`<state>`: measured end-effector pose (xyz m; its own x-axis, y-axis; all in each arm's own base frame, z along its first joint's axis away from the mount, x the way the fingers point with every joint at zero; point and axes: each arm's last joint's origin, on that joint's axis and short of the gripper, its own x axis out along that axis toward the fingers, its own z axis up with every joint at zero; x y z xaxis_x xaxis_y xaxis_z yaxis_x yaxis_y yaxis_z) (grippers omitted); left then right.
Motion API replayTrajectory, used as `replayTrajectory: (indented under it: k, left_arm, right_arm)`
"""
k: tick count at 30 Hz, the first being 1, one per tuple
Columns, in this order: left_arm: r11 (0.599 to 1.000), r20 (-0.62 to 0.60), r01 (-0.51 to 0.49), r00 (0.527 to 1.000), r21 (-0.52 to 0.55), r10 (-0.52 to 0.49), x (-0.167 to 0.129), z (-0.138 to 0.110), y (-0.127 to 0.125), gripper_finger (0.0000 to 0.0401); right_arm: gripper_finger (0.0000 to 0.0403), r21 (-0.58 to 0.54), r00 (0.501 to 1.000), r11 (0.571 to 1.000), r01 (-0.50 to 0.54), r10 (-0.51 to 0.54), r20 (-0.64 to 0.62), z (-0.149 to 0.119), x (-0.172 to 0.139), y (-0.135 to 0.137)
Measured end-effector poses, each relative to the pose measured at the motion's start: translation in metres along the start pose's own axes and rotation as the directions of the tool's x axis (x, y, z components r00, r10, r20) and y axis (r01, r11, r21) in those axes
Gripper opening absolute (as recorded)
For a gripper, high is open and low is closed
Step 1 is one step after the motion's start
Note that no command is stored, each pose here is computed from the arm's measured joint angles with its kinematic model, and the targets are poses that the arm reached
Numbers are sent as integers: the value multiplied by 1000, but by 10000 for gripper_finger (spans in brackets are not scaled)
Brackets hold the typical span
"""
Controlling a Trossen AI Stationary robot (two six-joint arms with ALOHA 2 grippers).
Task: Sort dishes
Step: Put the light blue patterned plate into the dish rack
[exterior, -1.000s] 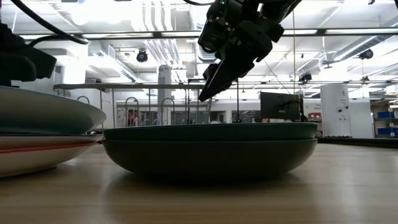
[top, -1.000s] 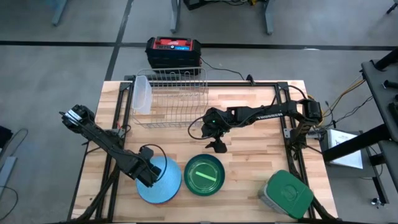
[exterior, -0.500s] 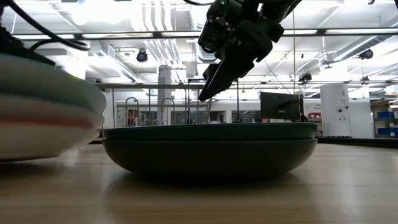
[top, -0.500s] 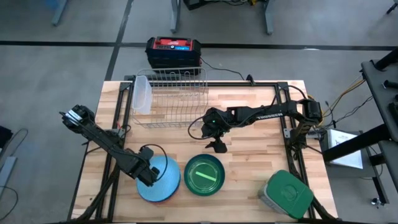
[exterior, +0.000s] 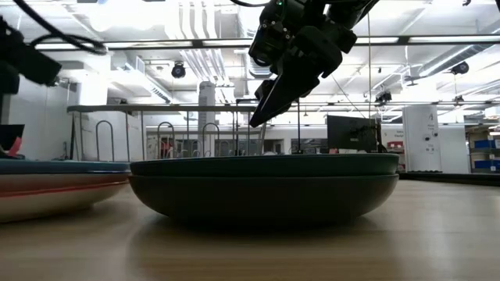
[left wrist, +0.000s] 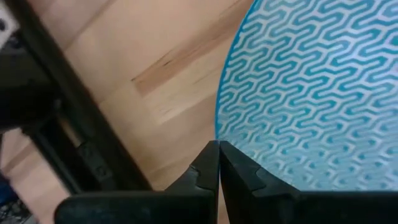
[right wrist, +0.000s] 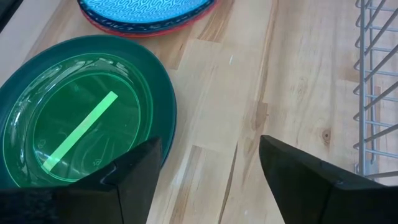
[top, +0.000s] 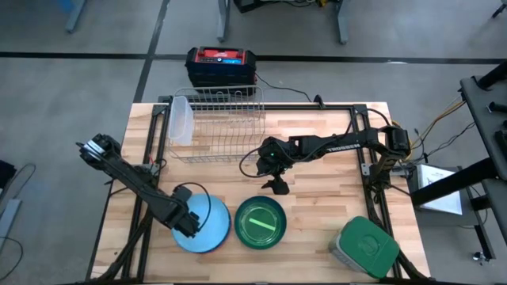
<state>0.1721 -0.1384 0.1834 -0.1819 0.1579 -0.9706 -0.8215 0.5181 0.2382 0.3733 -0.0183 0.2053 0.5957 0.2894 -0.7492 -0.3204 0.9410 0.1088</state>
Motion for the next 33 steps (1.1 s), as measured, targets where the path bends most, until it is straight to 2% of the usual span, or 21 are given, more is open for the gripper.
replayTrajectory:
  k: [5, 10, 13, 18, 25, 29, 33]
  left_arm:
    - [999, 17, -32, 999, -25, 33, -15, 1, 1, 0]
    - [993, 174, 84, 982, -87, -68, -26, 5, -7, 3]
    - [988, 160, 101, 984, -114, -82, -26, 4, -9, 21]
    - [983, 96, 28, 995, -179, -11, -11, 3, -3, 74]
    - [985, 87, 42, 996, -165, -27, 3, 2, -3, 148]
    - [982, 71, 10, 997, -188, 4, 13, 2, 2, 167]
    - [982, 67, 51, 997, -182, -39, 22, 2, 1, 169]
  right_arm:
    - [252, -1, 1000, 1000, 0, 0, 0, 0, 0, 0]
    - [250, -1, 1000, 1000, 0, 0, 0, 0, 0, 0]
    - [255, -1, 1000, 1000, 0, 0, -1, 0, 0, 0]
    - [263, 0, 1000, 1000, -1, 1, -2, -1, 0, 0]
    - [263, 6, 1000, 1000, -3, 3, -8, -3, 1, 0]
    - [257, 8, 1000, 1000, -4, 4, -12, -4, 2, 1]
    - [257, 10, 1000, 1000, -4, 4, -14, -4, 2, 1]
